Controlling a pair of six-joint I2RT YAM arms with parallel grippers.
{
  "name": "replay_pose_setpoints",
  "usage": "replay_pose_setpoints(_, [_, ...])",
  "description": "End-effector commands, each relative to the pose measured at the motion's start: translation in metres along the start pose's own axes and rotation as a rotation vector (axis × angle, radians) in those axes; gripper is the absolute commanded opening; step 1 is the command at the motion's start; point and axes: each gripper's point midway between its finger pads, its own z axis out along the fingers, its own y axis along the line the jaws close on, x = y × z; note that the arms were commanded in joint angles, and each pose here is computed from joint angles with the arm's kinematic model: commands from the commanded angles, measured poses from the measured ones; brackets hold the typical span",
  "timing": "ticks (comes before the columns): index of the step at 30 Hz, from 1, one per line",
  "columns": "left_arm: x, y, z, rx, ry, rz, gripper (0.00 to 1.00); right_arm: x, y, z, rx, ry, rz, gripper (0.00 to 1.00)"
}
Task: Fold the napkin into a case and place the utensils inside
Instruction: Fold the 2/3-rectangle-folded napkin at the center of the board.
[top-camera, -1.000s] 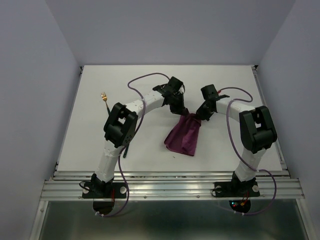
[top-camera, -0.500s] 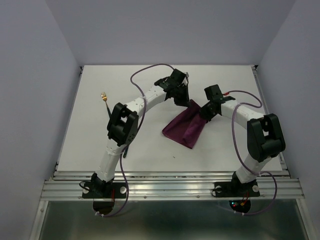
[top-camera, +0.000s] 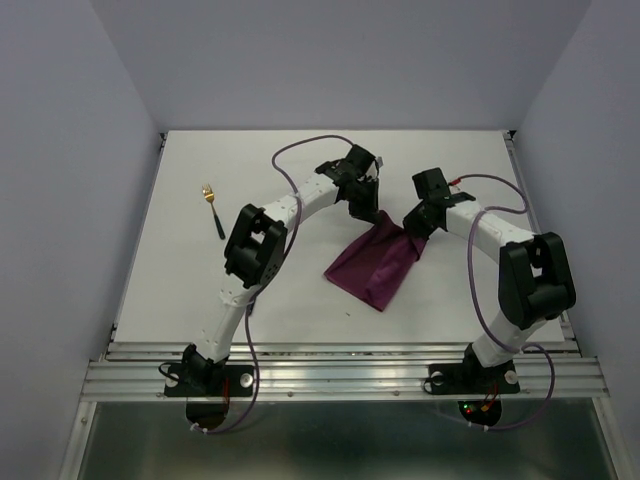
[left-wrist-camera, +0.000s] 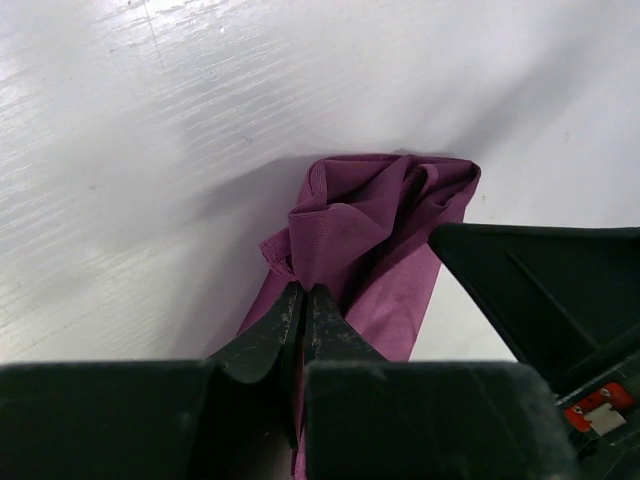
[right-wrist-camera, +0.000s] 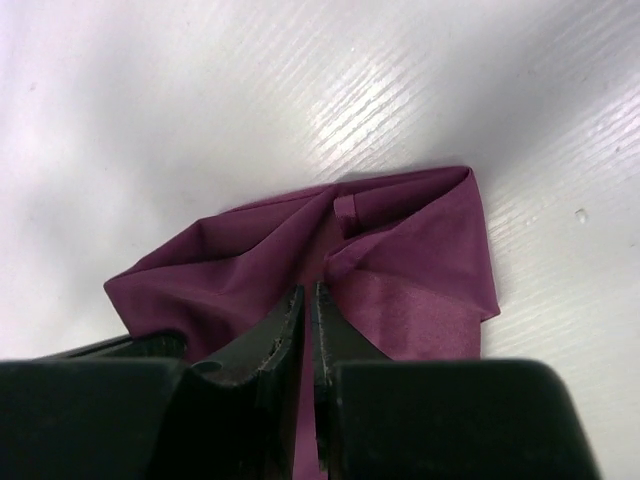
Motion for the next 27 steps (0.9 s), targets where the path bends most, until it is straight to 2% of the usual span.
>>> replay_pose_setpoints(1, [-0.011, -0.015, -0.008, 0.050, -0.015, 0.050, 0.00, -0.039, 0.011, -0.024, -0.048, -0.114, -0.125, 0.13])
replay_pose_setpoints(6, [-0.011, -0.014, -0.005, 0.050, -0.007, 0.063, 0.00, -0.053, -0.001, -0.032, -0.023, -0.153, -0.341, 0.13])
replay_pose_setpoints(9, [-0.010, -0.012, -0.002, 0.049, 0.001, 0.062, 0.00, -0.052, -0.009, -0.038, -0.023, -0.159, -0.387, 0.13])
replay_pose_setpoints(18, [-0.006, -0.010, -0.001, 0.048, 0.015, 0.073, 0.00, -0.025, -0.033, -0.028, -0.007, -0.054, -0.488, 0.12])
replay_pose_setpoints(27, [-0.007, -0.010, 0.005, 0.055, 0.024, 0.076, 0.00, -0.009, -0.035, -0.016, -0.027, 0.025, -0.542, 0.12])
